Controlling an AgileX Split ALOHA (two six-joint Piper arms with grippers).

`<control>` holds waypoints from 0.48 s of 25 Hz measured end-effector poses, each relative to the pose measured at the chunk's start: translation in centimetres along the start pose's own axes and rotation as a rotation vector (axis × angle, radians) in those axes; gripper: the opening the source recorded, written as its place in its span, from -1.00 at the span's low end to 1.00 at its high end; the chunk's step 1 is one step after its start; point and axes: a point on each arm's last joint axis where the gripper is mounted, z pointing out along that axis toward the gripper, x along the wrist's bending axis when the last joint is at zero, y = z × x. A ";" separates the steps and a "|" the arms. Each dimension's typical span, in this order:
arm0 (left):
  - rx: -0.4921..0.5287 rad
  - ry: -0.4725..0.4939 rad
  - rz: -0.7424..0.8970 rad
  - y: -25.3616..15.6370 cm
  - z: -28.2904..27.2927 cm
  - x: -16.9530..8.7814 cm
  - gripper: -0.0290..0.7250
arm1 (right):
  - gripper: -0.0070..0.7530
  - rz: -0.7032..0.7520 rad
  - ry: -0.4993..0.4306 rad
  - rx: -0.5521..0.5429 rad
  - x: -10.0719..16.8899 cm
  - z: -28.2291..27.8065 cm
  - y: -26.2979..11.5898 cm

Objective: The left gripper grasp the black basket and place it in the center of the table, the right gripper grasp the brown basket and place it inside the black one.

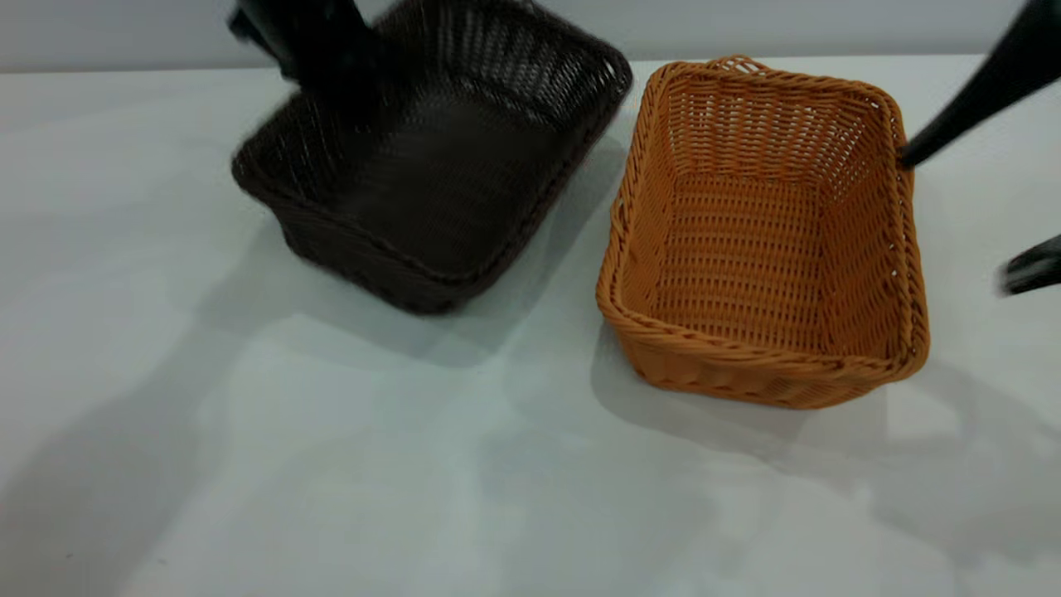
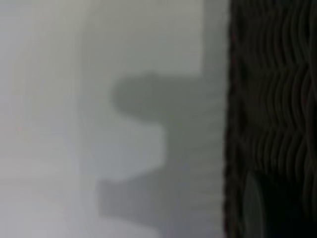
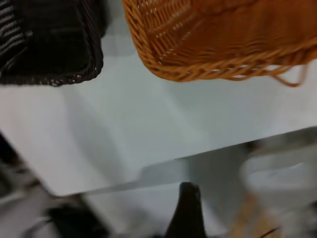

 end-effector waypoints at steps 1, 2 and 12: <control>-0.023 0.009 0.004 0.6 -1.0 0.3 -0.72 | 0.50 0.051 0.002 0.020 -0.4 1.0 0.6; -0.048 0.018 0.000 1.2 -2.0 0.7 -0.72 | 0.50 0.102 0.011 0.033 -0.7 1.8 1.0; -0.129 0.039 -0.010 2.7 -4.6 1.6 -0.72 | 0.50 0.387 -0.051 0.146 -4.3 10.7 4.1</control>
